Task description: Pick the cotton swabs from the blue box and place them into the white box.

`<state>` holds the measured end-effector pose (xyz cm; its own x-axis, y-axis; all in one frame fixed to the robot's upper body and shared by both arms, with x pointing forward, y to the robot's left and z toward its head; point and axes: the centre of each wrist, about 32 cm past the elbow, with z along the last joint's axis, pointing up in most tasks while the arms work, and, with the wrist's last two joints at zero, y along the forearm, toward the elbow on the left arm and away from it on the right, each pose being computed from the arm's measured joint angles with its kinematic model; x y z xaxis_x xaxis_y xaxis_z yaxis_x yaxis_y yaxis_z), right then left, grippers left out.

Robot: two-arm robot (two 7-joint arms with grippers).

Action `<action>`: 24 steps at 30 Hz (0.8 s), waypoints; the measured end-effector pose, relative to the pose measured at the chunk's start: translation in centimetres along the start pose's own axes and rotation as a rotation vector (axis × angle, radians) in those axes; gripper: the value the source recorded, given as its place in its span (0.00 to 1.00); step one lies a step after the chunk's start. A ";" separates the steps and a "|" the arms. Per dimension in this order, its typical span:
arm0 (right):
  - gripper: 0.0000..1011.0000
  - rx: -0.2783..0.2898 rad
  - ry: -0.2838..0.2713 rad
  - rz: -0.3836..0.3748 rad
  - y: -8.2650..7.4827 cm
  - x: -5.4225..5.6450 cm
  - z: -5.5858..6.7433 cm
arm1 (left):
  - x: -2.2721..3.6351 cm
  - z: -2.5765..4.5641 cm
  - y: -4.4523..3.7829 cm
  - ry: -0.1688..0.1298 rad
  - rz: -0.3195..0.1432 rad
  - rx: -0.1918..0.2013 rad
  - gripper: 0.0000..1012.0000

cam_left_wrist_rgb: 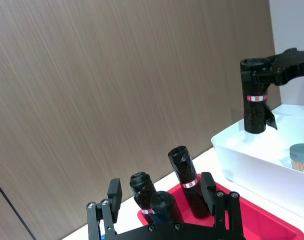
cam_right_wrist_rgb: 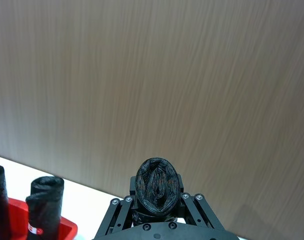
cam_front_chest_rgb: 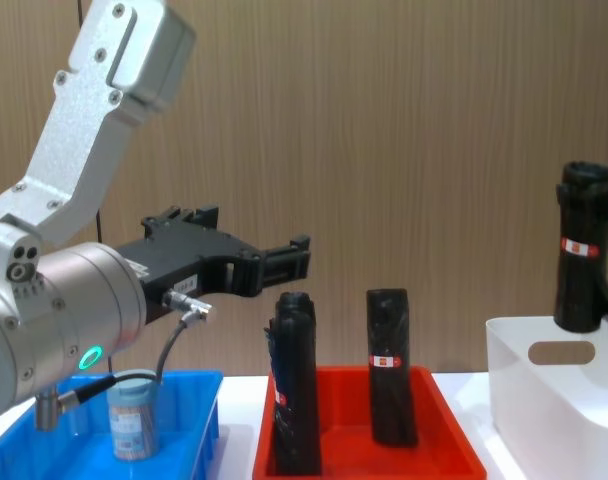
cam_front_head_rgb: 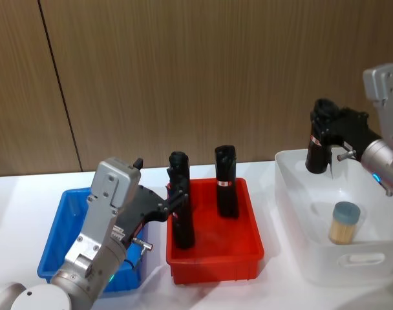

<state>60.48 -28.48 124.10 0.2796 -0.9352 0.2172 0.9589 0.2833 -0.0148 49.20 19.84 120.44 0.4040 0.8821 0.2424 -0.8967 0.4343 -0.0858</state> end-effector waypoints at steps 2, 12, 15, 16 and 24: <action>0.35 -0.014 0.003 -0.004 0.2 0.1 -0.5 | 0.00 0.00 0.00 0.000 0.000 0.000 0.99; 0.35 -0.074 0.020 -0.012 0.7 0.3 -2.7 | 0.00 0.00 0.00 0.000 0.000 0.000 0.99; 0.35 -0.090 0.024 -0.014 0.9 0.3 -3.3 | 0.00 0.00 0.00 0.000 0.000 0.000 0.99; 0.35 -0.095 0.025 -0.015 0.9 0.3 -3.5 | 0.00 0.00 0.00 0.000 0.000 0.000 0.99; 0.47 -0.121 0.034 -0.018 1.1 0.4 -4.5 | 0.00 0.00 0.00 0.000 0.000 0.000 0.99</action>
<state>61.89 -29.54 119.78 0.2622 -0.9470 0.1857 0.9619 0.2410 -0.1292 49.20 19.84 120.44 0.4040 0.8820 0.2425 -0.8967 0.4343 -0.0859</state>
